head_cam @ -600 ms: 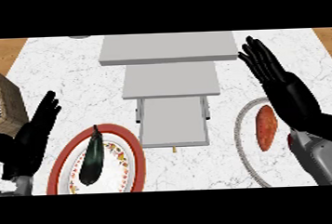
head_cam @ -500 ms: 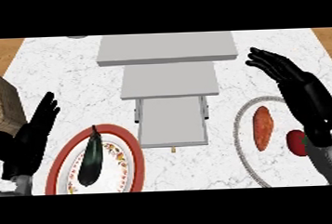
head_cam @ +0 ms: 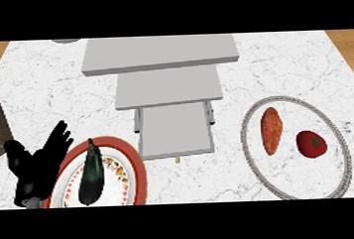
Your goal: Pick the tomato from the placemat and place it in the tiered shelf
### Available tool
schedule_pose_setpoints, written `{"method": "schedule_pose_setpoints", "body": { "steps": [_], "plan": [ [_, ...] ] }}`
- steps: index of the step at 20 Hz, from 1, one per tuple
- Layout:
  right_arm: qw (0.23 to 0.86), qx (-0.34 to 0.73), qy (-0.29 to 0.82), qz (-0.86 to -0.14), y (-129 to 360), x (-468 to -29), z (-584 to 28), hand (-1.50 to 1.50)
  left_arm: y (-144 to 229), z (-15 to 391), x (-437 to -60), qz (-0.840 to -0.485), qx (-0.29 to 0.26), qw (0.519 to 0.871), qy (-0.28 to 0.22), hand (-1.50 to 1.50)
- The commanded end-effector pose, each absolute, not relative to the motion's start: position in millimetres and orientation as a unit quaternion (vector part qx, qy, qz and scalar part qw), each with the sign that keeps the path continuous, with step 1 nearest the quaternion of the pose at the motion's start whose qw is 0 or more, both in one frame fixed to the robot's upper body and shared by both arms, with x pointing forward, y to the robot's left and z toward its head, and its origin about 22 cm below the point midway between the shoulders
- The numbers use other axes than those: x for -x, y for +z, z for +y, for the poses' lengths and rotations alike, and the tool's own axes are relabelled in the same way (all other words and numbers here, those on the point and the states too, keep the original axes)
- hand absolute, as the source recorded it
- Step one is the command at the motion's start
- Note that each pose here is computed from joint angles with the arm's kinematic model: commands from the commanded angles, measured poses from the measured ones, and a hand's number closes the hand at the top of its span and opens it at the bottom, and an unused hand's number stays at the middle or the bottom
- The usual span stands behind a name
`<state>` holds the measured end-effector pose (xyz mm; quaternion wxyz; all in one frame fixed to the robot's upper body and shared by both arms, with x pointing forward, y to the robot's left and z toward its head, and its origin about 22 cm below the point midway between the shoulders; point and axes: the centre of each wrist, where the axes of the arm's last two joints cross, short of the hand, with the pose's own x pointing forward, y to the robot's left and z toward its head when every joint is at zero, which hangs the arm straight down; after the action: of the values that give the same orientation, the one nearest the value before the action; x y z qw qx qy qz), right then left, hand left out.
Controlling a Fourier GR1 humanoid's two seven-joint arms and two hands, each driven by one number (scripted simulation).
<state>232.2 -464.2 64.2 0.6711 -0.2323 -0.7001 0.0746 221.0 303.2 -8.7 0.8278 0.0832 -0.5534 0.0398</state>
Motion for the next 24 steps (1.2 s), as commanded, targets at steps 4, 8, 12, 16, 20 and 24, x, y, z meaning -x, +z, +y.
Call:
{"method": "schedule_pose_setpoints", "body": {
  "steps": [4,8,12,16,20,24],
  "plan": [
    [0.690,0.203,0.081,-0.690,53,-152,-559,-1.50,-20,278,-240,-0.526,-0.043,0.849,0.032,0.00],
    [0.704,0.156,0.152,-0.676,74,-139,-573,-1.50,-20,291,-243,-0.528,-0.054,0.847,0.032,0.00],
    [0.720,0.138,0.205,-0.649,99,-152,-563,-1.50,-14,304,-237,-0.526,-0.050,0.848,0.025,0.00],
    [0.724,0.160,0.271,-0.614,135,-182,-531,-1.50,-37,310,-231,-0.529,-0.051,0.846,0.031,0.00],
    [0.747,0.194,0.248,-0.586,137,-188,-501,-1.50,-27,316,-244,-0.525,-0.053,0.849,0.033,0.00],
    [0.750,0.237,0.239,-0.569,161,-216,-457,-1.50,-22,297,-250,-0.530,-0.044,0.847,0.024,0.00]
  ]
}}
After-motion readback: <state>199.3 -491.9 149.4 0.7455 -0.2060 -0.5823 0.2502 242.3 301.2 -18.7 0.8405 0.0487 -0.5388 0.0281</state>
